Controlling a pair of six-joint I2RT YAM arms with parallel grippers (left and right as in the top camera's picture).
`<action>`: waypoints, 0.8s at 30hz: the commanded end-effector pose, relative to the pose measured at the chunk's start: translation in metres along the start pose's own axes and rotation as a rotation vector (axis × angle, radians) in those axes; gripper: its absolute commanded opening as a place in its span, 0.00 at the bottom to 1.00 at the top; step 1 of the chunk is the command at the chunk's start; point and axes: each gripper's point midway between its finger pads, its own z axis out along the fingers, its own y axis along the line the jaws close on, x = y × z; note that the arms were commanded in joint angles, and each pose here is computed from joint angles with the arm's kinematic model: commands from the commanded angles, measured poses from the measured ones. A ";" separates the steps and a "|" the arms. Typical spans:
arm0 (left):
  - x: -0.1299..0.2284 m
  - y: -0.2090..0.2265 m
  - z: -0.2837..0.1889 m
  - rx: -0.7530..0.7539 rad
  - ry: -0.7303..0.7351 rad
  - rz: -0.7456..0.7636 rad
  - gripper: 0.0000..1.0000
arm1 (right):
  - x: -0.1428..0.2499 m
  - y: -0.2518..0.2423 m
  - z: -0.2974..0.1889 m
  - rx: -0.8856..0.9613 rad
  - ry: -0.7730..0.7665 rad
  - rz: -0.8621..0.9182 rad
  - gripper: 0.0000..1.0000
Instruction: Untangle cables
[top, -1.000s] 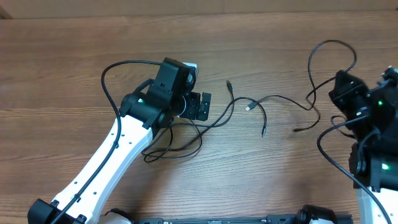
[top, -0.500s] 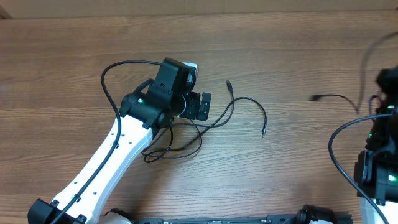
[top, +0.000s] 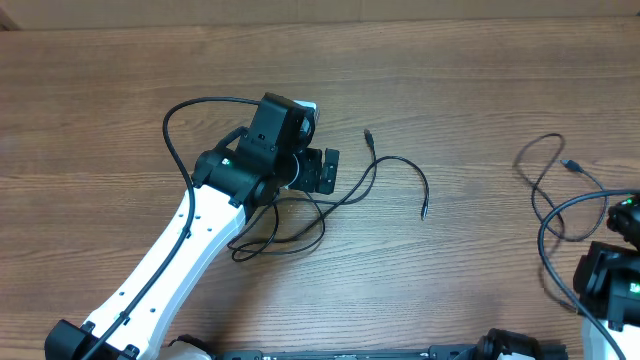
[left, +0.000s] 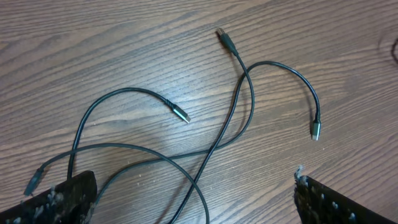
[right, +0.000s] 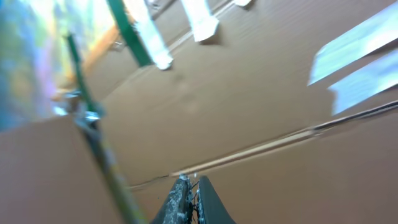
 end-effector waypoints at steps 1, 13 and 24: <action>-0.004 -0.001 -0.001 -0.006 -0.010 0.004 1.00 | 0.018 -0.006 0.011 0.069 0.032 -0.148 0.04; -0.004 -0.001 -0.001 -0.005 -0.010 0.004 1.00 | 0.199 0.037 -0.016 -0.283 0.602 -0.358 0.52; -0.004 -0.001 -0.001 -0.005 -0.010 0.004 1.00 | 0.329 0.036 -0.126 -0.568 1.297 -0.344 1.00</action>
